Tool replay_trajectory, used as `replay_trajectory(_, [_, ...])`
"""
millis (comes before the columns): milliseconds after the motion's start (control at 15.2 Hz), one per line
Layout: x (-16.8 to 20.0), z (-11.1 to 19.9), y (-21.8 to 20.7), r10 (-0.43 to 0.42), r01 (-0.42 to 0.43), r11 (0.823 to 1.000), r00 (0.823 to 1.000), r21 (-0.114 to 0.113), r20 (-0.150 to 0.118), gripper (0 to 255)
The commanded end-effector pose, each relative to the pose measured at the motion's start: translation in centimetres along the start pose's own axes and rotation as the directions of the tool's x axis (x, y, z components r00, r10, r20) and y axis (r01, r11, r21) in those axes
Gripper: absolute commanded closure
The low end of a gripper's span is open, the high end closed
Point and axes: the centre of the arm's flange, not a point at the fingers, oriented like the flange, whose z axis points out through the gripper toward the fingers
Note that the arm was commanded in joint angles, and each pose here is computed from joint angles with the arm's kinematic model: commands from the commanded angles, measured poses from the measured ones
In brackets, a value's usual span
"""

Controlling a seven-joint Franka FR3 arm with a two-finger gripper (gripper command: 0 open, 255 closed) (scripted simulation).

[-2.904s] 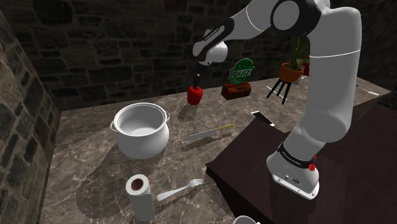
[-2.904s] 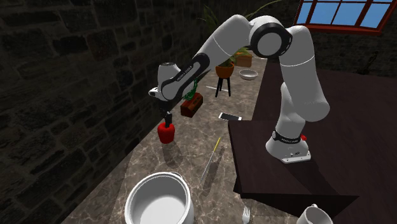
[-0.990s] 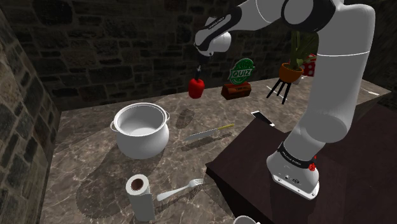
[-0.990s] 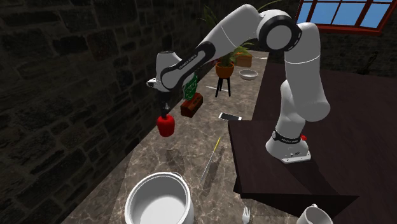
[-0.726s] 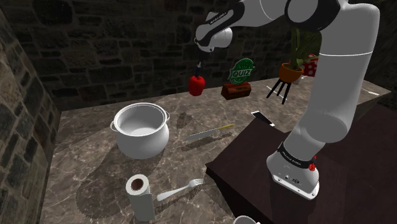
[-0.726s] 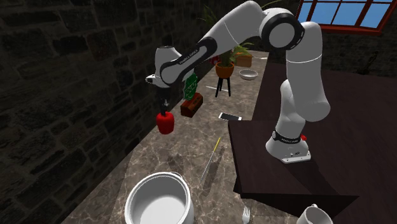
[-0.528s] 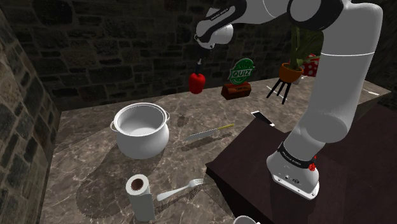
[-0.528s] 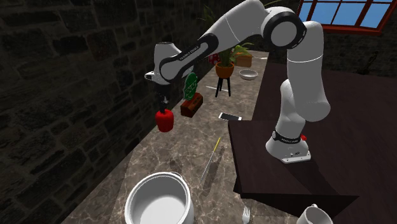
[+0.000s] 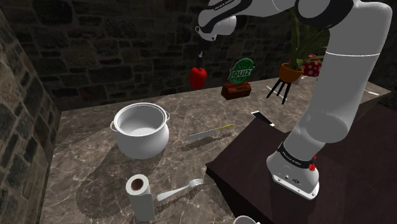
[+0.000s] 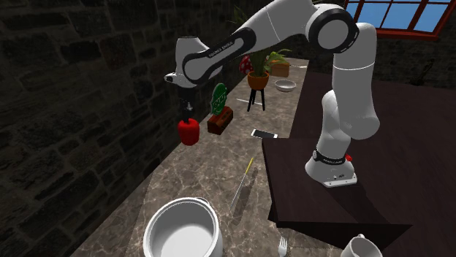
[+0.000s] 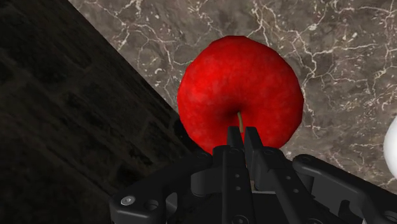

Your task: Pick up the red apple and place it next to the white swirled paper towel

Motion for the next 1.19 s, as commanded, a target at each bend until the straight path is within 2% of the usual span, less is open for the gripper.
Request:
replay_trajectory(0, [0.2,-1.1,0.1,0.000,0.000,1.000,1.000,0.000,0.000,255])
replay_trajectory(1122, [1.7,-10.0,0.1,0.000,0.000,1.000,1.000,0.000,0.000,255])
